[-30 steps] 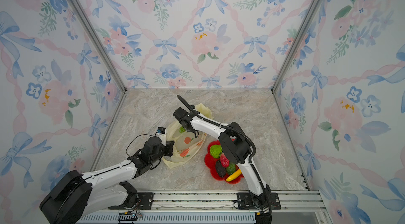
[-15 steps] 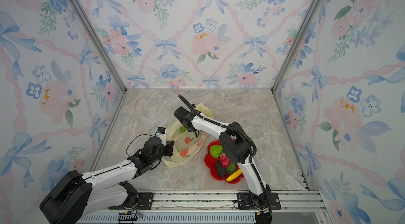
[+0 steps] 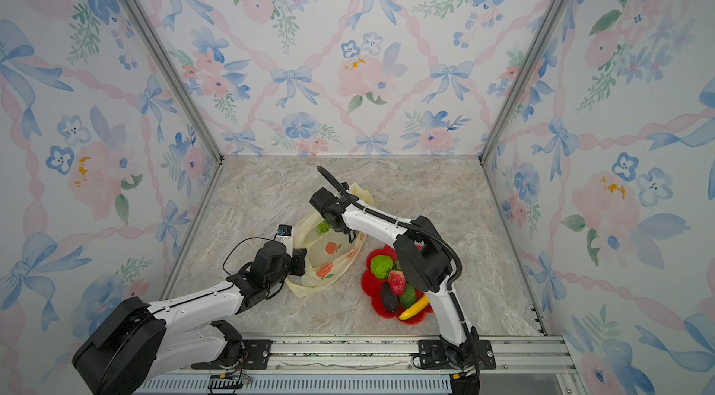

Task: Take fruits out of the plastic bag
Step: Pick up the fruit from the plastic bag.

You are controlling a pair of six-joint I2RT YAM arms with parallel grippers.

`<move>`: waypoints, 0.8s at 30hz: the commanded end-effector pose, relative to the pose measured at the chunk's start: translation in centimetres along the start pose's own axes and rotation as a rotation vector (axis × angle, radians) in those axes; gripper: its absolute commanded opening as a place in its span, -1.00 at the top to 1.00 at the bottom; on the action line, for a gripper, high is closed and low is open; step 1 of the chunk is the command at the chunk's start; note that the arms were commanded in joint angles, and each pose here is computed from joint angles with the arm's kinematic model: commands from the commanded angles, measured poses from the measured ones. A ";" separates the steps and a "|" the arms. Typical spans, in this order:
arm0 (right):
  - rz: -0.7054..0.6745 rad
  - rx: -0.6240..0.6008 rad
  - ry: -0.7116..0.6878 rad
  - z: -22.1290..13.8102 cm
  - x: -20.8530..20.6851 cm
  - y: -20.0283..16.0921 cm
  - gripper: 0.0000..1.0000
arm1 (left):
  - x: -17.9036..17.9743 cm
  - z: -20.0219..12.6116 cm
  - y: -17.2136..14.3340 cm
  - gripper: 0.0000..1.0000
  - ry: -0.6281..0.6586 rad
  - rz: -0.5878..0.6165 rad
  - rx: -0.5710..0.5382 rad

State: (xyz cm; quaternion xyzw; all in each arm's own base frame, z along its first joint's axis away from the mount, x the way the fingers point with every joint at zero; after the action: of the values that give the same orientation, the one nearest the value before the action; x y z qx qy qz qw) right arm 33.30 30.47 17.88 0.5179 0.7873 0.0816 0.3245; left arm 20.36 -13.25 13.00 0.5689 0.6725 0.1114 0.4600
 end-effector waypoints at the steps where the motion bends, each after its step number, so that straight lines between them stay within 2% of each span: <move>1: 0.007 -0.063 -0.011 -2.2 -1.3 0.6 1.00 | 0.0 0.2 0.2 0.93 0.024 0.014 -0.013; 14: -0.098 -0.178 0.103 -7.8 -1.9 1.8 1.00 | 0.4 0.2 0.5 0.93 0.105 0.025 -0.026; 24: -0.080 -0.279 0.181 -13.0 -4.4 1.3 1.00 | 0.6 0.4 0.5 0.93 0.143 0.022 -0.018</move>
State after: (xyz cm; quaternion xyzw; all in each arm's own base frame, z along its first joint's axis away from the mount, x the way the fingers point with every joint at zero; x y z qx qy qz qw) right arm 28.93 30.55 28.70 0.4381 0.8136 0.2042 0.3230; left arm 20.67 -12.61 12.46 0.5623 0.6948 0.1530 0.4215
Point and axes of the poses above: each gripper's point midway between its finger pads, its own z axis out along the fingers, its own x axis along the line the jaws close on, y = z × x, the point moved 10 cm from there along -z, back along the fingers, and after that the axes turned 15 degrees about -z, right-handed, at the moved point
